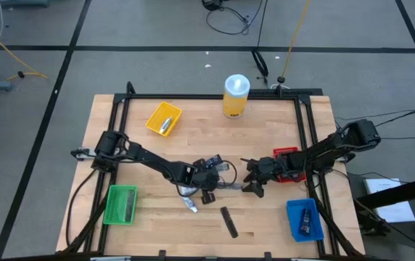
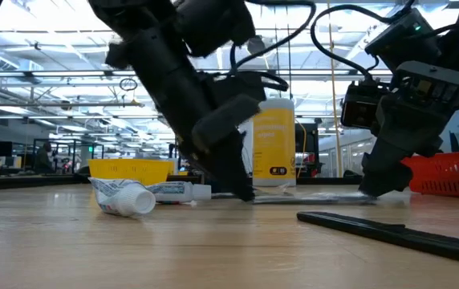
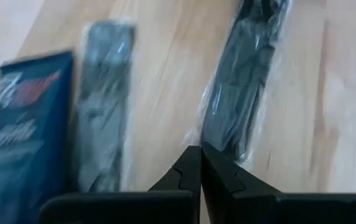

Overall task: Pick & Place Travel size toiletries
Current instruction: Put the black comb into the green bin

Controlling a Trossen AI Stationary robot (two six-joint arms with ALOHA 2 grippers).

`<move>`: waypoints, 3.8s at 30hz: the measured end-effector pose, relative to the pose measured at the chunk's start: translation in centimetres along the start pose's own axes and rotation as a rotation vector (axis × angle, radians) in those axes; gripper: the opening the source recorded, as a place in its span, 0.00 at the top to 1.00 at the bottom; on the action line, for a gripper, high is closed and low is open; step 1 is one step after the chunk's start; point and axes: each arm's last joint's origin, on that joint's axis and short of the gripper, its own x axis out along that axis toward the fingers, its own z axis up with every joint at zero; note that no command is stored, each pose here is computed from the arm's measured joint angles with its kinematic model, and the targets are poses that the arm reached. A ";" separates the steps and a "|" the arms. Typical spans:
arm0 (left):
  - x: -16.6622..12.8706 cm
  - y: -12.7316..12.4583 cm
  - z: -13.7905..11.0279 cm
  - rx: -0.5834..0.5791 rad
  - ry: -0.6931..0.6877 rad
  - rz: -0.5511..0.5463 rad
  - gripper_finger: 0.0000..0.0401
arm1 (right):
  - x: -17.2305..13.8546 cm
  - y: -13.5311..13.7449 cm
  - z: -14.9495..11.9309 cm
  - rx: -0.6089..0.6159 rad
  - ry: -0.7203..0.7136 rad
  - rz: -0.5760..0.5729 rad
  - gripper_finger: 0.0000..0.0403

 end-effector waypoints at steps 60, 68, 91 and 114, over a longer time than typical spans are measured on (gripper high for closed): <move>5.5 0.4 1.7 -0.102 -0.172 -0.305 0.99 | 0.5 1.0 -1.5 -0.092 0.030 -0.011 0.47; 5.8 1.1 1.8 -0.115 -0.173 -0.274 1.00 | 0.5 0.9 -1.2 -0.078 0.022 0.008 0.47; 5.8 1.1 1.9 -0.111 -0.207 -0.266 1.00 | 1.0 -1.1 -0.1 0.143 -0.055 -0.104 0.47; 6.8 1.2 1.7 -0.101 -0.262 -0.236 0.99 | 1.1 -1.4 1.2 0.000 -0.036 -0.055 0.65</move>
